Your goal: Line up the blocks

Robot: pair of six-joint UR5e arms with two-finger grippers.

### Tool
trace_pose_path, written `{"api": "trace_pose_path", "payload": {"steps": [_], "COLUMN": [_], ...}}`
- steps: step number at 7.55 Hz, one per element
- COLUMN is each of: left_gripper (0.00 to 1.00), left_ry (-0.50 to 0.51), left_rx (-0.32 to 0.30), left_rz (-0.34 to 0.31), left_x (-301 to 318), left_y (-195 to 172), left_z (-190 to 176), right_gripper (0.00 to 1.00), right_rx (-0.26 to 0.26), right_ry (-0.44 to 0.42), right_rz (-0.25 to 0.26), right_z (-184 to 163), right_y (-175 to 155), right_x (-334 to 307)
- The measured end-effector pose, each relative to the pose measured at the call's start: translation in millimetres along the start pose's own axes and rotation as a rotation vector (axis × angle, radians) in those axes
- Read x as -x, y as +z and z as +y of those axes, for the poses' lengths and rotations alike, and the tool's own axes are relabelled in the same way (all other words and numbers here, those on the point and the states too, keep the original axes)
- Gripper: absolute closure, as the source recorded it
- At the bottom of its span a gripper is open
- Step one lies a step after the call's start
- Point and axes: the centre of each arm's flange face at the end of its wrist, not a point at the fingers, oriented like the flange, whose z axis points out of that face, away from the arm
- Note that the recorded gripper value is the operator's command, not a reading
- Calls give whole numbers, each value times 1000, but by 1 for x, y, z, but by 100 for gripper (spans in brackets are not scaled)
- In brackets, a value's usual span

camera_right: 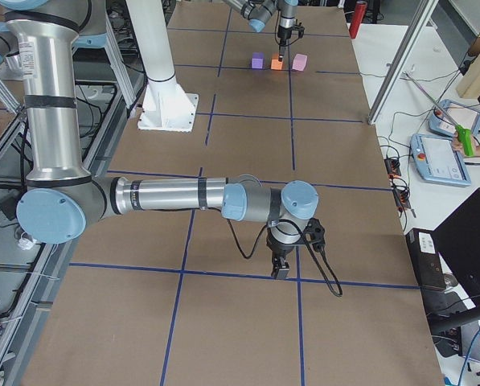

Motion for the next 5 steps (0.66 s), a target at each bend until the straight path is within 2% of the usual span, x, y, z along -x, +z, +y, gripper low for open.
{"api": "trace_pose_path", "payload": {"steps": [2, 5], "left_gripper": [0, 0], "left_ry": [22, 82], "left_rx": [-46, -88], "left_rz": [-23, -106], "left_x": [3, 32], "left_y": [-72, -189], "left_z": [-8, -18], "right_gripper": [0, 0], "right_rx": [0, 0], "right_ry": [0, 0], "right_rz": [0, 0], "right_z": [0, 0], "right_y": [0, 0], "right_x": [0, 0]}}
